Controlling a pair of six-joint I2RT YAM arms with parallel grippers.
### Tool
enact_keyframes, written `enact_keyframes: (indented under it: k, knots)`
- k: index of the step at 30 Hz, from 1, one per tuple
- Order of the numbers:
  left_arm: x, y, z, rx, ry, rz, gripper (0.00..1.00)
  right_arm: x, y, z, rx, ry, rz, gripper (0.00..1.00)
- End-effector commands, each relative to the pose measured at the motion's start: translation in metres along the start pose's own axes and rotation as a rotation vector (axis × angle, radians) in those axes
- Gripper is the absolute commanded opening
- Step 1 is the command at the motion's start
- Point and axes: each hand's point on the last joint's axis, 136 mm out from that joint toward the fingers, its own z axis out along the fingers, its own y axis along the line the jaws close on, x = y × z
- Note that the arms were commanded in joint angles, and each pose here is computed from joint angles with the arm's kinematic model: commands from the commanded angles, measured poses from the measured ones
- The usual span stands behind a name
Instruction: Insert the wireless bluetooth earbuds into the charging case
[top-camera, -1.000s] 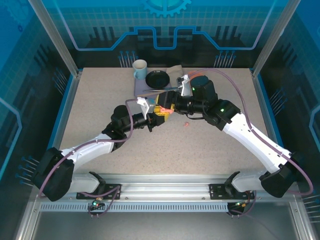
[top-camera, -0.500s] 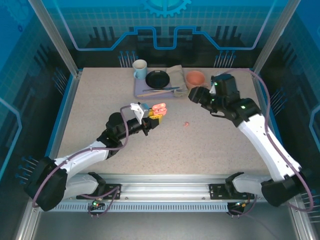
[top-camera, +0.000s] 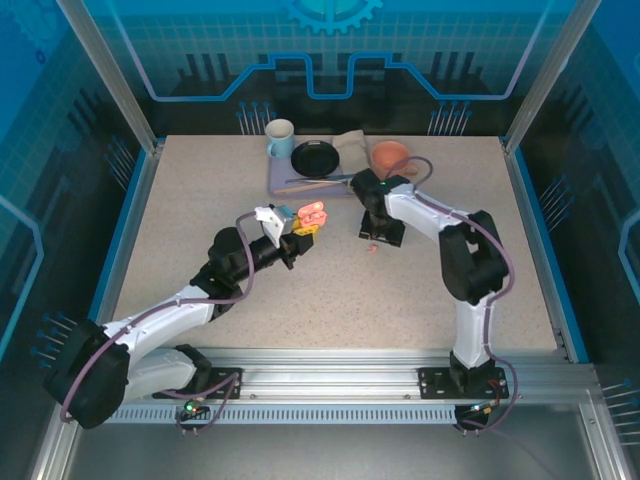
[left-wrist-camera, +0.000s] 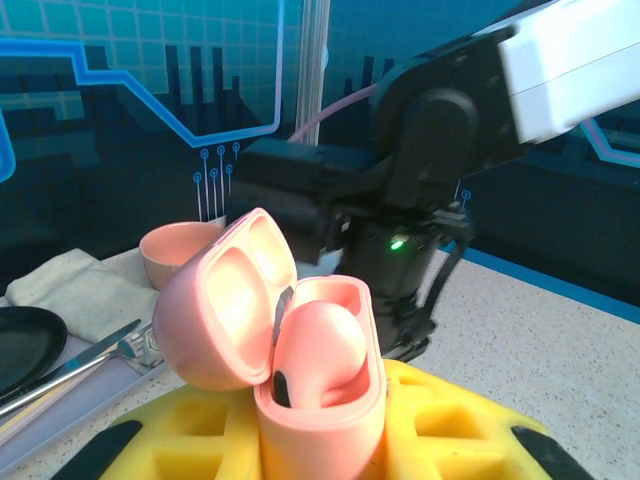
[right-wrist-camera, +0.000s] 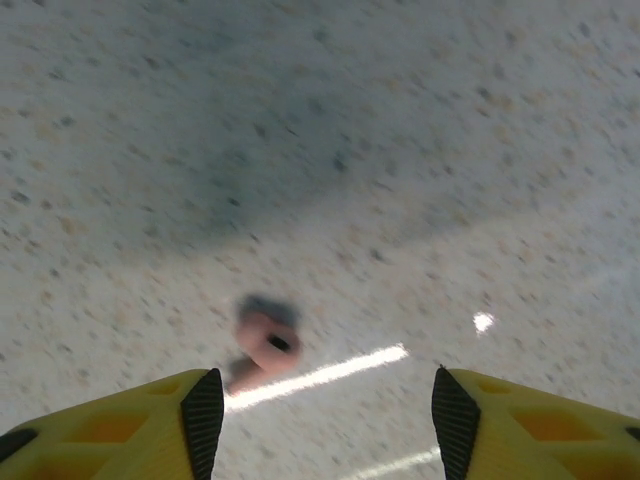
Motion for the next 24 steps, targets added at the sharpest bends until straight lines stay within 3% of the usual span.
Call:
enact_keyframes:
  k: [1,13,24]
  knots:
    - [-0.012,0.002,-0.006,-0.015,-0.038,0.032,0.0,0.001,0.001,0.0,0.09,-0.022,-0.05,0.62]
    - [-0.014,0.001,-0.008,-0.015,-0.046,0.028,0.0,0.028,-0.013,0.024,0.15,0.025,-0.093,0.62]
    - [-0.017,0.0,-0.006,-0.007,-0.051,0.023,0.0,0.044,-0.021,0.02,0.11,0.026,-0.106,0.62]
